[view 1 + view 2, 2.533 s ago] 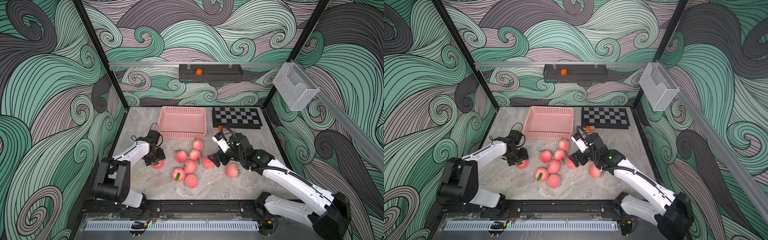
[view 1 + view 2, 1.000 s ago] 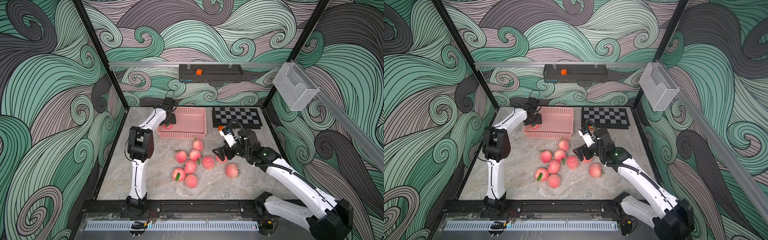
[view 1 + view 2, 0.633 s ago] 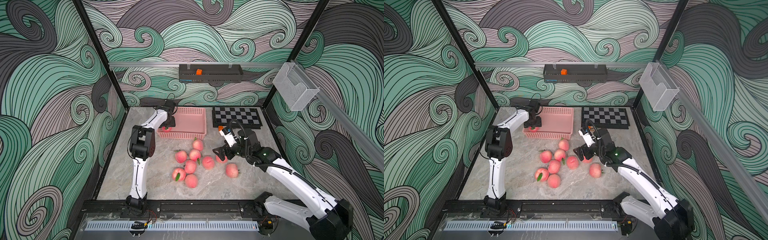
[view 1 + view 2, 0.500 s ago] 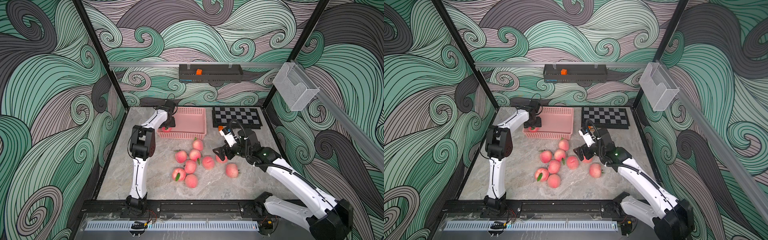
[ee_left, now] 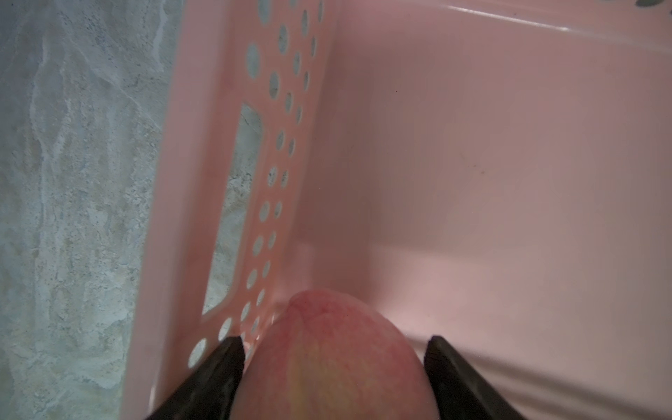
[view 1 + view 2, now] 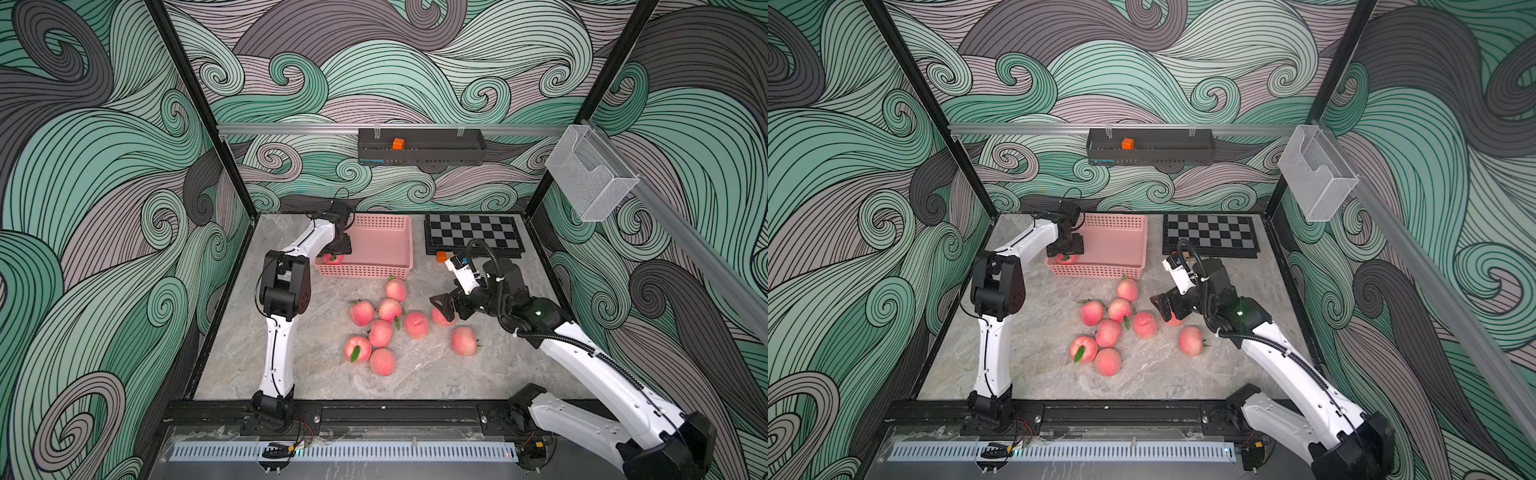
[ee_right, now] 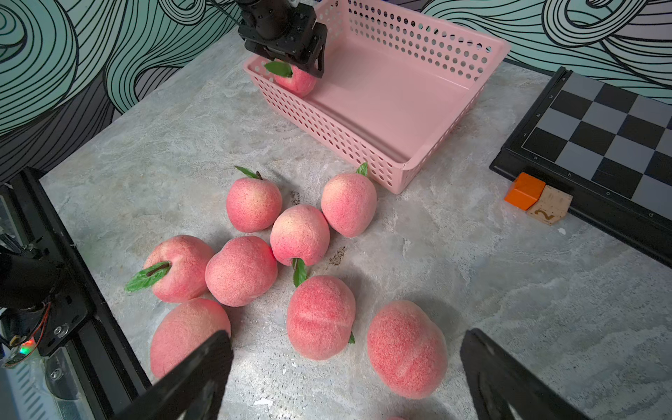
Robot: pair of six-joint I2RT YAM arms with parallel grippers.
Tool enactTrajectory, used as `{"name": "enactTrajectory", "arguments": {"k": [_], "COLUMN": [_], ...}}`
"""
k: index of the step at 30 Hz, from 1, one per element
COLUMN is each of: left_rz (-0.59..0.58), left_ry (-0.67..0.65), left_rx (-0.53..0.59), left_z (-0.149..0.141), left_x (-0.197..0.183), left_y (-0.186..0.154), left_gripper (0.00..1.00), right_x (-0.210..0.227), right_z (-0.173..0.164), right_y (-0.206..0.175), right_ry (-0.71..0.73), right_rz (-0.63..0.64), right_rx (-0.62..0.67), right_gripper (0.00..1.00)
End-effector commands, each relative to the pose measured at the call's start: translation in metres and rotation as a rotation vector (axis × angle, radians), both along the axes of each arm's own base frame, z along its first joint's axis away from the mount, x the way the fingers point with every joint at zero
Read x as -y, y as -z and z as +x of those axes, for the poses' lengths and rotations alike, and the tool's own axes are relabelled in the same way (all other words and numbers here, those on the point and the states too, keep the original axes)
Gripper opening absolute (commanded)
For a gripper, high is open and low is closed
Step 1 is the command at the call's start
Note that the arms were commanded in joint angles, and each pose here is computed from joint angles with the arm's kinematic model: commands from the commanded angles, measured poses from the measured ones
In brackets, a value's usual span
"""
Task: Put the peaches into the basket
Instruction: Place the peach in the basket, then pick up the peach from the center of the board.
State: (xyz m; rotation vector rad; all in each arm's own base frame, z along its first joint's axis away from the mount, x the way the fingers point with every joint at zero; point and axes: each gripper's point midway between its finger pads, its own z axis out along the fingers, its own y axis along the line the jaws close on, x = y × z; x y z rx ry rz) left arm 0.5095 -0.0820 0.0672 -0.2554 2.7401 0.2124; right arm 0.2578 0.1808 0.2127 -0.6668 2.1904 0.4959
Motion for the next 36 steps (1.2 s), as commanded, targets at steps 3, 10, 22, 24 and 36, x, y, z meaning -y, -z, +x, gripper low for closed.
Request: {"name": "enactTrajectory", "arguments": {"k": [3, 10, 22, 24, 36], "left_rz": [-0.015, -0.049, -0.211, -0.272, -0.456], "left_ry": [0.009, 0.029, 0.139, 0.147, 0.214], "left_rx": [0.007, 0.078, 0.103, 0.083, 0.008], "left_z": [-0.007, -0.013, -0.125, -0.154, -0.262], "left_x": [0.005, 0.010, 0.040, 0.047, 0.071], "left_y": [-0.017, -0.059, -0.086, -0.078, -0.061], "left_gripper": [0.84, 0.85, 0.96, 0.96, 0.96], "right_x": [0.005, 0.007, 0.014, 0.014, 0.012], "right_z": [-0.004, -0.008, -0.026, -0.027, -0.050], "right_y": [-0.010, -0.009, 0.013, 0.018, 0.048], "right_ry": [0.004, -0.002, 0.029, 0.040, 0.075], "right_rz": [0.008, -0.004, 0.007, 0.016, 0.018], "right_rx": [0.024, 0.016, -0.086, -0.111, -0.221], "right_gripper": [0.99, 0.99, 0.99, 0.99, 0.99]}}
